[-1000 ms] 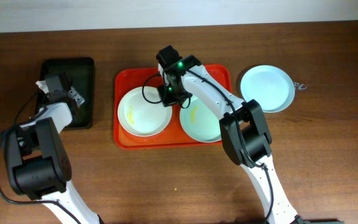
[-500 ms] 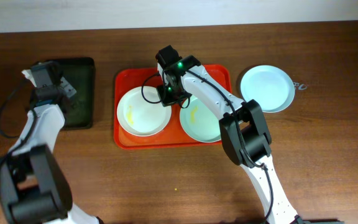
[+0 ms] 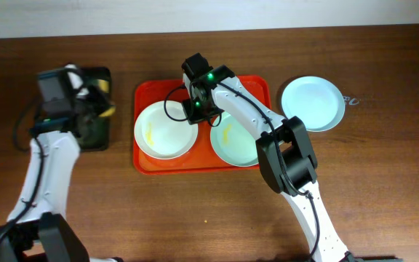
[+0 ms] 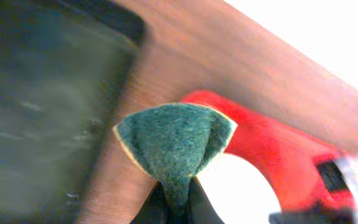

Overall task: Clean dirty plates on tray and stack at the side
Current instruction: 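Bring the sponge onto the white plate with the left gripper and scrub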

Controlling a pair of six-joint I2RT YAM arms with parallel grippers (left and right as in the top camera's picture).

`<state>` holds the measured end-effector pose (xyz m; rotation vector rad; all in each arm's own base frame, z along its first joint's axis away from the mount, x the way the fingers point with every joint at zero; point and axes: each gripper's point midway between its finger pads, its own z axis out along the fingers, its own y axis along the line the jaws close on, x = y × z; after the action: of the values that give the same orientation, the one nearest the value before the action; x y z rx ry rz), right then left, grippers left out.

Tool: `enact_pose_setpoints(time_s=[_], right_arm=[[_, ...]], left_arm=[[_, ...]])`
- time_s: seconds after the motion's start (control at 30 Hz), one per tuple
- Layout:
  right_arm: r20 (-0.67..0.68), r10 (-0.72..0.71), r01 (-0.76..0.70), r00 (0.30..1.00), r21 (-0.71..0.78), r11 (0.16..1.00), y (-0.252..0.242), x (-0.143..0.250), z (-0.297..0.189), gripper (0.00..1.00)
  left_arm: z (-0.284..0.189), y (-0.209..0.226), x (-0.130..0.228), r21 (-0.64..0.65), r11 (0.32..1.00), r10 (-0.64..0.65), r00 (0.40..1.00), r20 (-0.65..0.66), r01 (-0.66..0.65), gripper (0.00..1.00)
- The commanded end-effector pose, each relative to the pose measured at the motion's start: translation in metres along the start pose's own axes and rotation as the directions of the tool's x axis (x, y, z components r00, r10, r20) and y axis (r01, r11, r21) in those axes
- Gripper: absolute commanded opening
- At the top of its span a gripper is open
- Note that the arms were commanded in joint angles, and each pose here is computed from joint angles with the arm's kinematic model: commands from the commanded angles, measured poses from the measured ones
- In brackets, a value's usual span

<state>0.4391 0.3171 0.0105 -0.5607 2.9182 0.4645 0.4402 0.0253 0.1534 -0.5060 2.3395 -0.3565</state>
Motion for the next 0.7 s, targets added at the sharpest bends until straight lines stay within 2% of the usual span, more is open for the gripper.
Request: enact_pose_setpoints(time_s=[0.0, 0.07, 0.17, 0.37, 0.4, 0.43, 0.47, 0.53, 0.6, 0.67], right_arm=[[-0.05, 0.004, -0.004, 0.999, -0.006, 1.0, -0.002, 0.013, 0.019, 0.05], [-0.056, 0.018, -0.018, 0.998, -0.003, 1.0, -0.006, 0.014, 0.018, 0.04], [-0.067, 0.039, -0.039, 0.997, 0.004, 0.999, -0.016, 0.015, 0.016, 0.05], [-0.059, 0.044, -0.044, 0.997, 0.004, 0.999, -0.019, 0.013, 0.015, 0.04], [-0.059, 0.044, -0.044, 0.997, 0.004, 0.999, -0.019, 0.013, 0.015, 0.05], [-0.059, 0.044, -0.044, 0.997, 0.004, 0.999, -0.019, 0.013, 0.015, 0.04], [-0.059, 0.044, -0.044, 0.997, 0.004, 0.999, -0.019, 0.013, 0.015, 0.05], [-0.059, 0.044, -0.044, 0.997, 0.004, 0.999, -0.019, 0.013, 0.015, 0.05], [-0.059, 0.044, -0.043, 0.997, 0.004, 0.999, -0.019, 0.013, 0.015, 0.05], [-0.057, 0.043, -0.043, 0.997, 0.003, 0.999, -0.019, 0.012, 0.015, 0.05]], left_arm=[[0.023, -0.054, 0.073, 0.1, 0.992, 0.098, 0.971, -0.219, -0.077, 0.0], [0.042, -0.068, 0.102, 0.094, 0.987, 0.153, 0.949, -0.276, -0.132, 0.0], [0.075, -0.065, 0.141, 0.046, 0.988, 0.153, 0.919, -0.364, -0.147, 0.0], [0.107, -0.045, 0.166, -0.012, 0.988, 0.137, 0.901, -0.412, -0.155, 0.0], [0.114, -0.042, 0.169, -0.014, 0.988, 0.136, 0.899, -0.416, -0.156, 0.16], [0.117, -0.039, 0.171, -0.022, 0.987, 0.136, 0.899, -0.417, -0.159, 0.69], [0.118, -0.033, 0.167, -0.054, 0.984, 0.135, 0.905, -0.404, -0.171, 0.72], [0.108, -0.03, 0.148, -0.076, 0.984, 0.123, 0.924, -0.362, -0.16, 0.61], [0.093, -0.03, 0.128, -0.076, 0.987, 0.108, 0.94, -0.324, -0.139, 0.6], [0.078, -0.035, 0.111, -0.062, 0.99, 0.106, 0.954, -0.281, -0.128, 0.54]])
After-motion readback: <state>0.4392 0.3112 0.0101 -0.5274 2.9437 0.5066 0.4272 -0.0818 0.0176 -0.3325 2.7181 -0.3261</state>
